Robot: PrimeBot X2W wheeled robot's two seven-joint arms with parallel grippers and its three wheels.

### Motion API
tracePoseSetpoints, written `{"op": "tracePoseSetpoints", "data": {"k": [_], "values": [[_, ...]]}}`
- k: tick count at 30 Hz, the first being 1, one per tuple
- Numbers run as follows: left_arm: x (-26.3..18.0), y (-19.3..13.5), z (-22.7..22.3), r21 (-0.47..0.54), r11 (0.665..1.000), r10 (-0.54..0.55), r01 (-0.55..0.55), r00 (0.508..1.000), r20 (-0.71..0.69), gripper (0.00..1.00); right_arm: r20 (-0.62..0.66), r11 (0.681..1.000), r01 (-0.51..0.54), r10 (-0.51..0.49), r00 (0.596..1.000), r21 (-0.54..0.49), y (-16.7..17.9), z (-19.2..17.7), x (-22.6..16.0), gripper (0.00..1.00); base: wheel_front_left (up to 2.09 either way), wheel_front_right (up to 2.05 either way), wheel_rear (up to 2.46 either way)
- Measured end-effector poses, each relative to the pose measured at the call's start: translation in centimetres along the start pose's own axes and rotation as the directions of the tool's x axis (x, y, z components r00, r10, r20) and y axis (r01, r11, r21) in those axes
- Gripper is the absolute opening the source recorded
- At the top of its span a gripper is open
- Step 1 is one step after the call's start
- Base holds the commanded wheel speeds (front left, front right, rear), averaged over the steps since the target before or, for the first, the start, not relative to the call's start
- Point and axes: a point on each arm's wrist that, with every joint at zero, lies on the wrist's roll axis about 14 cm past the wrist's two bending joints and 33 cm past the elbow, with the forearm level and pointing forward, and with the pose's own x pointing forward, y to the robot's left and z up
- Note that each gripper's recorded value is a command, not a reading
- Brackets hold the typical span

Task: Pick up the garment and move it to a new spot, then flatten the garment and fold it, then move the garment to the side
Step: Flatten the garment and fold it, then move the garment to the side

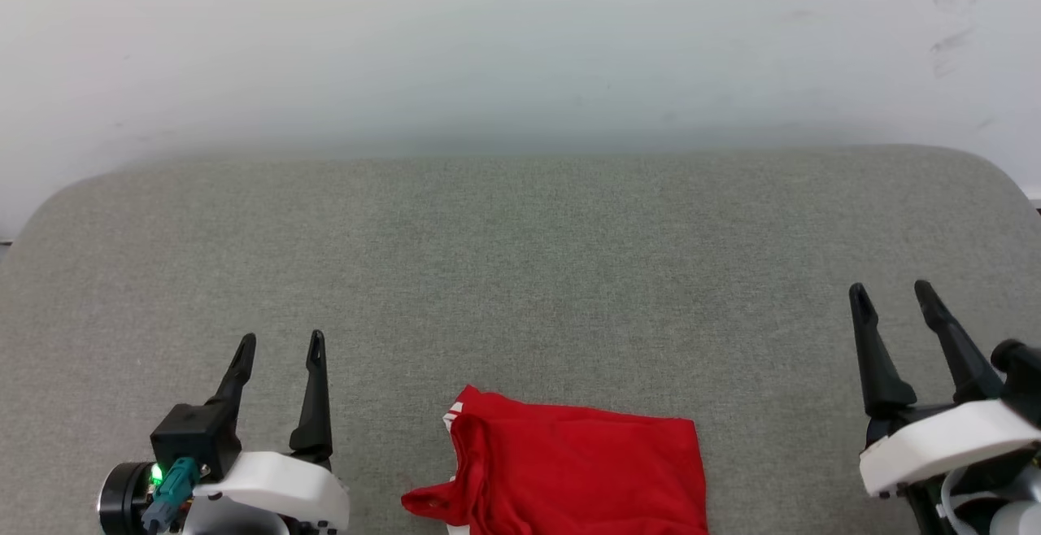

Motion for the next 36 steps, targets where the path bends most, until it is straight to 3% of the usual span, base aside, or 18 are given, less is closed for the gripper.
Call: {"op": "tracePoseSetpoints", "data": {"k": [16, 30, 36], "values": [[-2.2, 1.4, -1.2, 0.006, 0.999, 0.046, -0.045, 0.999, -0.027, 1.0, -0.041, 0.999, 0.005, -0.007, 0.999, -0.037, 1.1, -0.8, -4.0, 1.0, 0.0, 0.0, 0.0], [-2.3, 1.2, -1.4, -0.001, 0.999, 0.039, -0.039, 0.999, -0.027, 1.0, -0.027, 1.0, 0.014, -0.014, 1.0, -0.027, 1.0, -0.1, -4.3, 1.0, 0.0, 0.0, 0.0], [-2.1, 1.3, -1.3, -0.001, 0.999, 0.041, -0.041, 0.999, -0.02, 1.0, -0.078, 0.999, 0.039, -0.037, 0.996, 0.023, 0.2, -1.3, -4.3, 1.0, 0.0, 0.0, 0.0]]}}
